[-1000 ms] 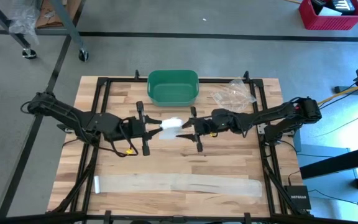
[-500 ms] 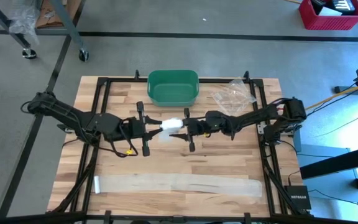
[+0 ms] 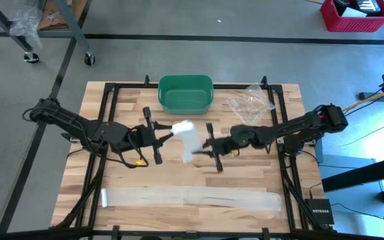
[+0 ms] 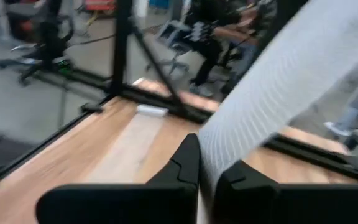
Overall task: Roll bandage
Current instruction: Roll the top white bandage
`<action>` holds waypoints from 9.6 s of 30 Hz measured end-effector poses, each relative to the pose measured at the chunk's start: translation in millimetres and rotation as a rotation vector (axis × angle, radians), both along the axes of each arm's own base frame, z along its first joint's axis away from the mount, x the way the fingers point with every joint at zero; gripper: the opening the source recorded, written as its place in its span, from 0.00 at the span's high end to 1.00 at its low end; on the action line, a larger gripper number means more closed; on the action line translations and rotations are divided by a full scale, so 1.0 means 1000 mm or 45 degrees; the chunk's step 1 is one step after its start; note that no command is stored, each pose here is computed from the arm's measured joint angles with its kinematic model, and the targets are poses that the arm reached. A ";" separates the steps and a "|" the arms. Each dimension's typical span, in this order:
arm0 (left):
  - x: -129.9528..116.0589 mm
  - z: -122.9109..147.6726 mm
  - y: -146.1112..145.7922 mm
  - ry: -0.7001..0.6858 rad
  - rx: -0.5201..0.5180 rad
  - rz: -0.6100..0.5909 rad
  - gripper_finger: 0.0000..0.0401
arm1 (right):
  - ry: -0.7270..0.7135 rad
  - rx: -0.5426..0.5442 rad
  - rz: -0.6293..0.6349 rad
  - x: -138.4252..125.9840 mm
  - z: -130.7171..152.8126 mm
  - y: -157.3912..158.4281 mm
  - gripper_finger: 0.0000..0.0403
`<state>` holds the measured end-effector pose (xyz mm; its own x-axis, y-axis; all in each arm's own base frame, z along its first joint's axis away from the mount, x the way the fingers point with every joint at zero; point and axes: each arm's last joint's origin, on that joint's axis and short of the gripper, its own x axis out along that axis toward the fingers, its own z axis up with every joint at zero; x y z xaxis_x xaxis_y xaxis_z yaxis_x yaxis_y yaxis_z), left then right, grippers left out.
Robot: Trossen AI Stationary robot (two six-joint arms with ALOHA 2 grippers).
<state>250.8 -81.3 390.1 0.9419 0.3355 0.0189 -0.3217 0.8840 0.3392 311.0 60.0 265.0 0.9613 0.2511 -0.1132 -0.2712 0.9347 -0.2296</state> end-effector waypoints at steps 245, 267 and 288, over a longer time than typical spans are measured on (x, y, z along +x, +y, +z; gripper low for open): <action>0.042 -0.022 -0.011 0.098 0.007 -0.204 0.87 | -0.221 0.202 -0.083 0.006 0.010 -0.036 0.82; 0.034 -0.005 -0.017 0.122 -0.082 -0.220 0.87 | 0.002 0.115 -0.125 -0.016 0.017 -0.038 0.97; 0.044 -0.013 -0.012 0.146 -0.062 -0.184 0.87 | 0.016 0.131 -0.131 -0.005 0.003 -0.037 0.67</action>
<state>295.3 -92.9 377.2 0.9752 0.1948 -0.1047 -0.1521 0.9345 0.3218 306.0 22.9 267.7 0.9813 0.1618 -0.1040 -0.1746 0.9762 -0.1284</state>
